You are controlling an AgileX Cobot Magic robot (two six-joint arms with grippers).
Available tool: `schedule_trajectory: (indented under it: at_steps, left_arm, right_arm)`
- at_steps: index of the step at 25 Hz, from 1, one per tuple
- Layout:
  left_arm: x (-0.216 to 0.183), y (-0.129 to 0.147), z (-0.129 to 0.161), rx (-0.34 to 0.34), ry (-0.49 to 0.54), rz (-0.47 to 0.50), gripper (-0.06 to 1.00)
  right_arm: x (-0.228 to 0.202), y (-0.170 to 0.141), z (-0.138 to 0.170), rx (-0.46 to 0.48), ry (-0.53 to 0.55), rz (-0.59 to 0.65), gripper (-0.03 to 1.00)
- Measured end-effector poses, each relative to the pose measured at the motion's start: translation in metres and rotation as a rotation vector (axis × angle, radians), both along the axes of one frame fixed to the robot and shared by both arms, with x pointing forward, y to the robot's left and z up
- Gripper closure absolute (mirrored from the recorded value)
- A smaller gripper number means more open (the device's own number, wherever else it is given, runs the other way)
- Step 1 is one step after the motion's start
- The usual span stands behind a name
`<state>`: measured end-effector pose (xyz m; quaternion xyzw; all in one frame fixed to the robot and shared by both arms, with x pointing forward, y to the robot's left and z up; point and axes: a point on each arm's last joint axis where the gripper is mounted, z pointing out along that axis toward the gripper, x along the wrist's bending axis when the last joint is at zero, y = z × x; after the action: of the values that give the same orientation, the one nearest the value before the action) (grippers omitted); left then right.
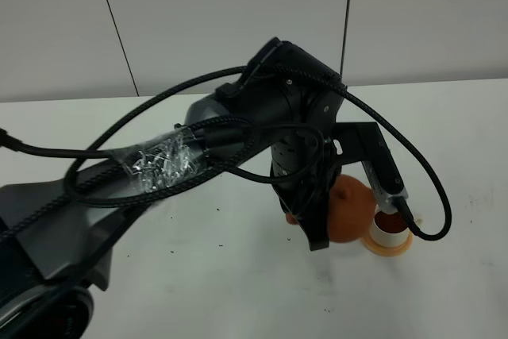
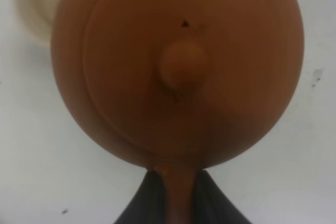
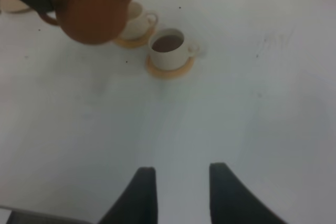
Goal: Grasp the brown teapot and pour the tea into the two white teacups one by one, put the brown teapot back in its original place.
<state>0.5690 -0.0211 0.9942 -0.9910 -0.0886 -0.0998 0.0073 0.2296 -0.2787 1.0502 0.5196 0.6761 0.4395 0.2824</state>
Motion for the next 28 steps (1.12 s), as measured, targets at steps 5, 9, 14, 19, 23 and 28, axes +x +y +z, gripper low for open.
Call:
schedule_trajectory:
  at_steps: [5,9,14,19,23,28]
  left_arm:
    - [0.001,-0.005,-0.024,0.018,0.055,0.01,0.77]
    - [0.001,-0.005,-0.026,0.019,0.06,0.012,0.77]
    - [0.002,-0.005,-0.026,0.015,0.056,0.016,0.77]
    - [0.006,-0.001,-0.026,0.004,0.058,0.074,0.77]
    - [0.01,0.004,-0.026,-0.004,0.057,0.133,0.77]
    - [0.012,0.006,-0.027,-0.016,0.063,0.173,0.77]
  right_arm:
    - [0.0,0.0,0.0,0.001,0.0,0.0,0.73]
    - [0.0,0.0,0.0,0.001,0.0,0.0,0.73]
    - [0.0,0.0,0.0,0.001,0.0,0.0,0.73]
    - [0.0,0.0,0.0,0.001,0.0,0.0,0.73]
    - [0.0,0.0,0.0,0.001,0.0,0.0,0.73]
    - [0.0,0.0,0.0,0.001,0.0,0.0,0.73]
